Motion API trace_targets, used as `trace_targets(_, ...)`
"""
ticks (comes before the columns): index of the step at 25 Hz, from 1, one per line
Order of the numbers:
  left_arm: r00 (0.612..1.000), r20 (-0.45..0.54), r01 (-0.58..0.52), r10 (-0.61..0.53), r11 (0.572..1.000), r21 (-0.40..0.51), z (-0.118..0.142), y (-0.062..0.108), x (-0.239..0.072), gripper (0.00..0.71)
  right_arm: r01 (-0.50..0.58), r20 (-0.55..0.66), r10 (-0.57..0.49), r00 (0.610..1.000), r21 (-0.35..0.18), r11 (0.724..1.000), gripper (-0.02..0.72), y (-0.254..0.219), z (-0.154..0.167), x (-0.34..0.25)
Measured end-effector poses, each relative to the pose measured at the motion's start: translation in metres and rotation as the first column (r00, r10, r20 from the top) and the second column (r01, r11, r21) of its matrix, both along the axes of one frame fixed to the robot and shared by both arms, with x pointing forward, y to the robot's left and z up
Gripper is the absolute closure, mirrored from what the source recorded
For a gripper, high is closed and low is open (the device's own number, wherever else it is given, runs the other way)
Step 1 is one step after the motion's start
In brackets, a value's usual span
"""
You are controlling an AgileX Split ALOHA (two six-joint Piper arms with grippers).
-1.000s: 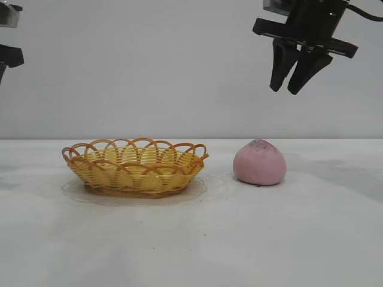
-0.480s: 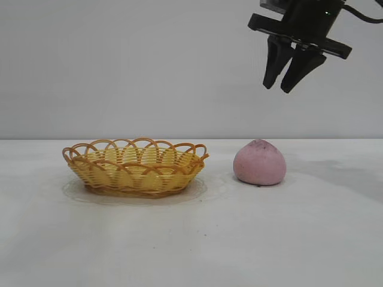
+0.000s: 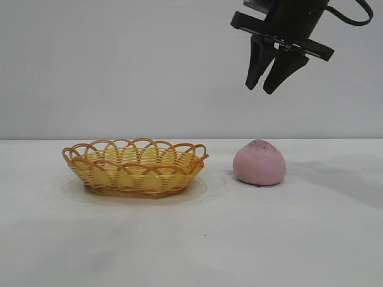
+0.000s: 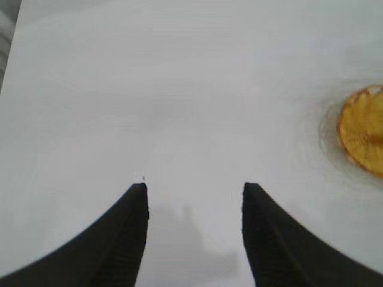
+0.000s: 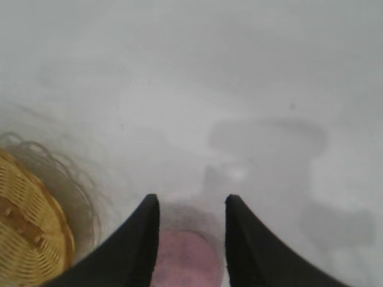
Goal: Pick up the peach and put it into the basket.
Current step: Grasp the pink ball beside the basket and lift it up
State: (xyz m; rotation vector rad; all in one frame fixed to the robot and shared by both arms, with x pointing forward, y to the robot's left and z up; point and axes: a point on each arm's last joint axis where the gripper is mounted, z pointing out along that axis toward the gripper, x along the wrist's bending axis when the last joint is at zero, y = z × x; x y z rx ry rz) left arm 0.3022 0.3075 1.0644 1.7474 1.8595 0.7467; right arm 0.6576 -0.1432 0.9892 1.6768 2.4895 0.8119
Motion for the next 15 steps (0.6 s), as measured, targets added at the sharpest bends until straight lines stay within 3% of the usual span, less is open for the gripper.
trace_targets(4, 1.000, 0.010, -0.005, 0.005, 1.000, -0.003, -0.017, -0.001, -0.027, 0.398, -0.009, -0.004, 0.009, 1.000, -0.003, 1.000, 0.437, 0.000, -0.001, 0.000)
trace_targets(10, 0.980, 0.198, 0.005, -0.002, 1.000, -0.016, -0.019, -0.004, -0.057, 0.398, -0.024, -0.026, 0.024, 0.999, -0.007, 1.000, 0.437, 0.000, -0.002, -0.003)
trace_targets(15, 0.954, 0.299, 0.007, -0.003, 1.000, -0.010, -0.019, -0.005, -0.072, 0.398, -0.057, -0.104, 0.055, 0.993, -0.018, 0.998, 0.437, 0.000, -0.005, -0.010)
